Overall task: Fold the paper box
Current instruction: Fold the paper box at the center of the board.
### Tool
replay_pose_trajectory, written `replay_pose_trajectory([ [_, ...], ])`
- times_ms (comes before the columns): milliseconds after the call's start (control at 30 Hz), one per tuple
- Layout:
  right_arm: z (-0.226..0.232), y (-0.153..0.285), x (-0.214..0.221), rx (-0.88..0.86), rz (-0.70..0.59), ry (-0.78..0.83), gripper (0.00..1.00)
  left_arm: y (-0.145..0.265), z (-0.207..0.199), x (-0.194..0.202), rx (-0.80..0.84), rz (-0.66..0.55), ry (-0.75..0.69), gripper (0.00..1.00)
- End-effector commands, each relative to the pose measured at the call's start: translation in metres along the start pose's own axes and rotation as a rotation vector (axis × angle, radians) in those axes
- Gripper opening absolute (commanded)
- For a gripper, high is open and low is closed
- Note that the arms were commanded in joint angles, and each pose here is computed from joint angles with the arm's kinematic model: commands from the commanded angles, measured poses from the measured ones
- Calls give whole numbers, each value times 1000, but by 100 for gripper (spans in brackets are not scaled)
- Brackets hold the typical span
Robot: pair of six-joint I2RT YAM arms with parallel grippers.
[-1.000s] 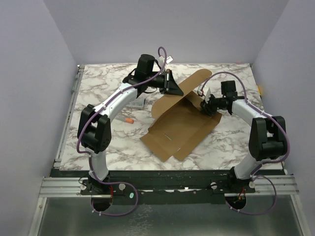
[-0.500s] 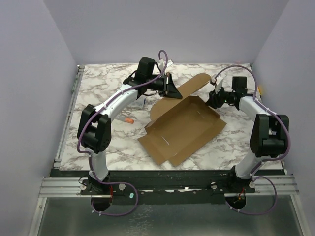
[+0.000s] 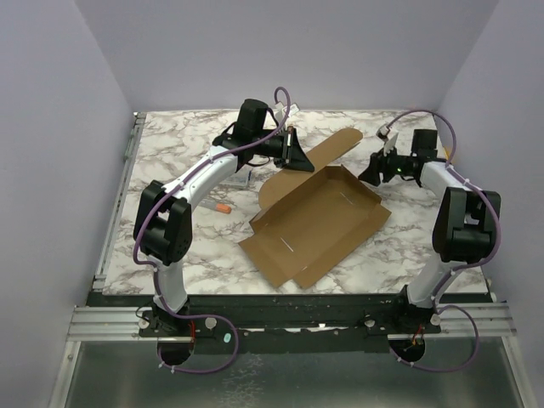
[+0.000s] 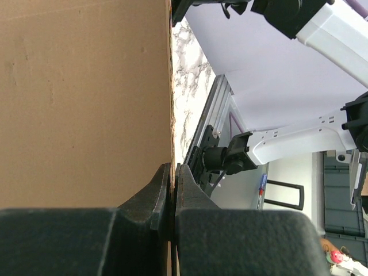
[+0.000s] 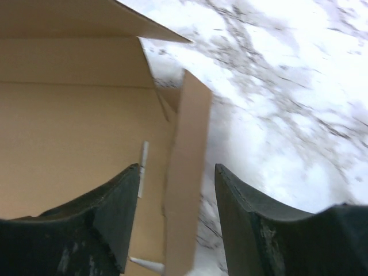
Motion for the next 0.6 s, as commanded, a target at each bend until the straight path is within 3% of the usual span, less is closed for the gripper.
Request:
replay_pose_trajectory([
  [0,-2,15,2,0,3,-18,62,1,-6,4,16,17,-25,0],
  [167,-1,12,24,-4,51,6,65,0,-7,0,15,11,-28,0],
  [400,-7,6,40,-8,101,87,62,0,-9,0,17,13,-20,0],
  [567,-11,6,46,-14,141,156,43,-3,-8,3,14,21,-12,0],
])
Point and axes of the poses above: each gripper's point midway between its finger pads, its own y axis back along the fingers, its own z axis along the line the jaws close on, x = y × z, the point moved 3 cm from there along y, back along the fingers, and after that the axes turned 4 degrees about -y, right-handed, at the moved point
